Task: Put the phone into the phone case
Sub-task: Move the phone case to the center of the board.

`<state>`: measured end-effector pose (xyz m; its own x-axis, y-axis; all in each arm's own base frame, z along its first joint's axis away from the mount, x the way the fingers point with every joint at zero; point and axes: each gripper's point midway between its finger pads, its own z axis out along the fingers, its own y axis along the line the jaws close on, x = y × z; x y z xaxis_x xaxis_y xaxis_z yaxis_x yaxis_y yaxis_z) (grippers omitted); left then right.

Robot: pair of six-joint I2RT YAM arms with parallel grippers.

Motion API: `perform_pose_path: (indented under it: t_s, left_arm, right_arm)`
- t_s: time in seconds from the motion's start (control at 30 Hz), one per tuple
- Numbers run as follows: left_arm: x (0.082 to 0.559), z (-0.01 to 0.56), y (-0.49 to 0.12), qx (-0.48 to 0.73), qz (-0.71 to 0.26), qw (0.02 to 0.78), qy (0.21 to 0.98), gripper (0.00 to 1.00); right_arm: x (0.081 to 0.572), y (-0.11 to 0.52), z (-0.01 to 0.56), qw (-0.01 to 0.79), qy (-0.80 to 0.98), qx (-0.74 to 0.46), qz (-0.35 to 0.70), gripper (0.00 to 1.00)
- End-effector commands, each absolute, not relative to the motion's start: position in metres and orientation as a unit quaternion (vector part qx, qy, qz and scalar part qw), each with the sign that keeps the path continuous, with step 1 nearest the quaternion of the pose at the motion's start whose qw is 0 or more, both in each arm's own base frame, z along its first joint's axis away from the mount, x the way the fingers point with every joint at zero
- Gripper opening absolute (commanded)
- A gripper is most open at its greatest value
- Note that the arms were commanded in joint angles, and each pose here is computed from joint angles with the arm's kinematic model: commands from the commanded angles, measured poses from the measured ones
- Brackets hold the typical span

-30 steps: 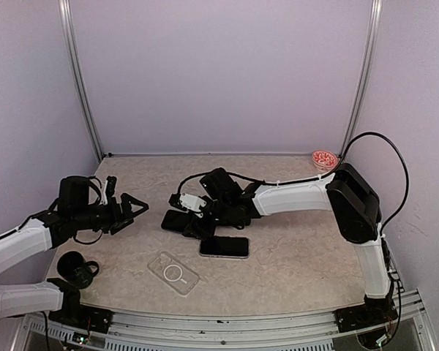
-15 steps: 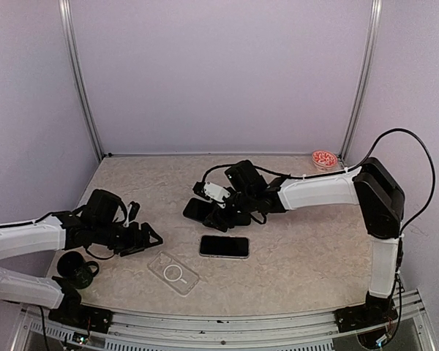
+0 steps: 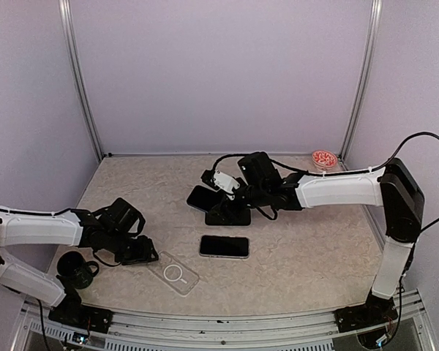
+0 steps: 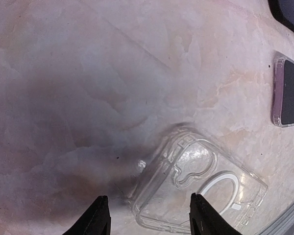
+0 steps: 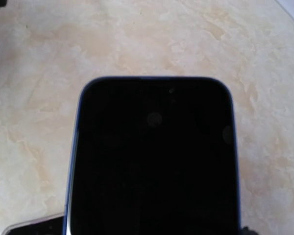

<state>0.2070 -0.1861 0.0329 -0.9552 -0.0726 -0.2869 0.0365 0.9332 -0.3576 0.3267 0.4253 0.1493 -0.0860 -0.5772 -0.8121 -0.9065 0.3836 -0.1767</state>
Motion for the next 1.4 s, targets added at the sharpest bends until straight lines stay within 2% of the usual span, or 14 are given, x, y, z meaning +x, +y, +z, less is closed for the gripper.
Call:
perform_pose_path:
  t_s: [0.0, 0.27, 0.43, 0.57, 0.7, 1.03, 1.37]
  left_arm:
    - [0.217, 0.036, -0.186, -0.005, -0.159, 0.163, 0.974, 0.53]
    - [0.223, 0.028, -0.198, 0.016, -0.149, 0.158, 0.976, 0.32]
    - [0.222, 0.018, -0.2, 0.024, -0.135, 0.146, 0.98, 0.28]
    - [0.222, 0.013, -0.196, 0.023, -0.122, 0.142, 0.982, 0.17]
    - [0.228, 0.014, -0.19, 0.018, -0.101, 0.155, 0.983, 0.11]
    - [0.232, 0.018, -0.178, 0.015, -0.073, 0.16, 0.984, 0.07]
    - [0.256, 0.037, -0.152, -0.034, -0.086, 0.185, 0.978, 0.01]
  right_arm:
    - [0.332, 0.423, 0.194, 0.485, 0.687, -0.501, 0.203, 0.67]
    - [0.33, 0.417, 0.198, 0.491, 0.684, -0.498, 0.206, 0.67]
    - [0.329, 0.413, 0.199, 0.492, 0.684, -0.498, 0.208, 0.67]
    - [0.328, 0.412, 0.199, 0.493, 0.683, -0.497, 0.209, 0.67]
    - [0.328, 0.412, 0.198, 0.492, 0.684, -0.497, 0.21, 0.67]
    - [0.33, 0.412, 0.201, 0.493, 0.683, -0.497, 0.21, 0.67]
    - [0.331, 0.415, 0.201, 0.491, 0.682, -0.498, 0.214, 0.67]
